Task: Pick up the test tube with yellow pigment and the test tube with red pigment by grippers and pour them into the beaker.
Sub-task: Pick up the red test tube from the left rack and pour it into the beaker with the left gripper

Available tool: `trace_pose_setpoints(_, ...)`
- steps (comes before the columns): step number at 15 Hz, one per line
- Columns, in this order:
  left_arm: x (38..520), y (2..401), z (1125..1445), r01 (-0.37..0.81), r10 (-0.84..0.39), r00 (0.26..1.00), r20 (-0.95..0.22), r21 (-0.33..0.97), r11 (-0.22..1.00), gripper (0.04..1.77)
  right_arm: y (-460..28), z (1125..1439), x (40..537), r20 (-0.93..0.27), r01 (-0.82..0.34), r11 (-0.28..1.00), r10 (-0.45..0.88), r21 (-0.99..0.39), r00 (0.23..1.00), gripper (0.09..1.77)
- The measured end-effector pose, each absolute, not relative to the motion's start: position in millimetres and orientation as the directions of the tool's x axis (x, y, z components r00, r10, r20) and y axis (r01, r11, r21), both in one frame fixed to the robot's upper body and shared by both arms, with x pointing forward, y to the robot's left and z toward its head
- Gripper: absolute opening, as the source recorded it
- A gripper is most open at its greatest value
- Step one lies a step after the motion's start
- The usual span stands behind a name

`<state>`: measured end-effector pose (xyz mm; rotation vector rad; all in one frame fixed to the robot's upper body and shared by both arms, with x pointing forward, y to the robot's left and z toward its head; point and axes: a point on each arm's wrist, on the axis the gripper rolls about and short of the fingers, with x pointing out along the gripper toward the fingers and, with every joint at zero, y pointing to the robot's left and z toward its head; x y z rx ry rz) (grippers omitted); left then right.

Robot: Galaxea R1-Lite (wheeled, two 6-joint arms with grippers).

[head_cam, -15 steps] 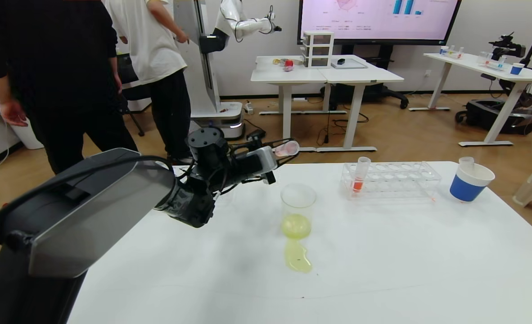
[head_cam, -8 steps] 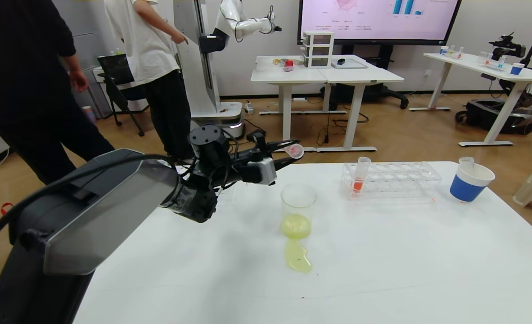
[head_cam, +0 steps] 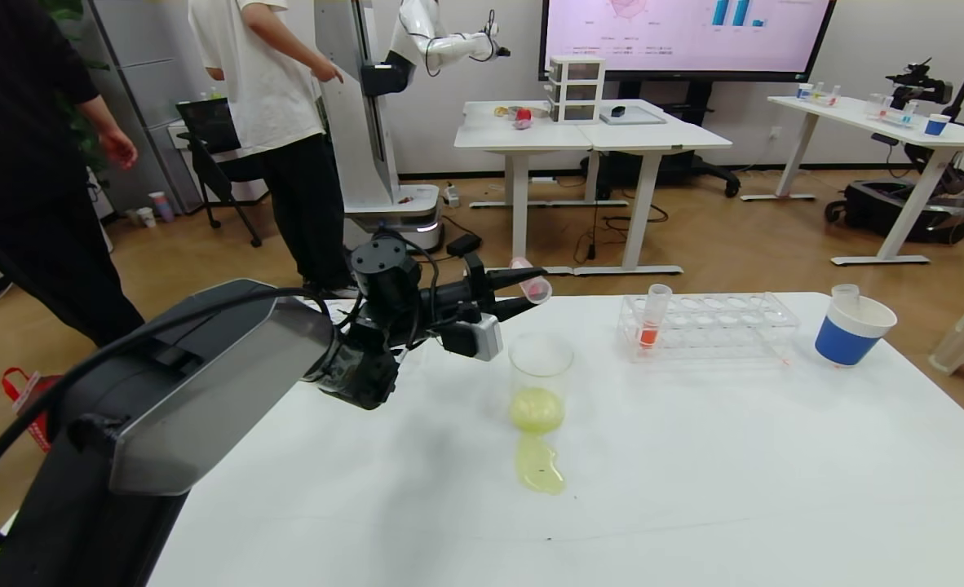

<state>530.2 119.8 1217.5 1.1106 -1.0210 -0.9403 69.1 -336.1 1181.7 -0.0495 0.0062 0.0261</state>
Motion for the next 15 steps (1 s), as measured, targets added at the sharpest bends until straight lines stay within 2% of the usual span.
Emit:
trace_pose_setpoints(6,529.2,117.1,1212.8,0.038,-0.959,0.239,0.152,0.985,0.166,0.50,-336.1,1181.7,69.1,-0.007,-0.027,0.998,0.026,-0.050,1.000,1.74)
trace_pose_setpoints(15,527.5,117.2,1208.7,-0.047,-0.959,0.244,0.143,0.990,0.136,0.50,-336.1,1181.7,69.1,-0.006,-0.026,0.998,0.026,-0.049,1.000,1.74)
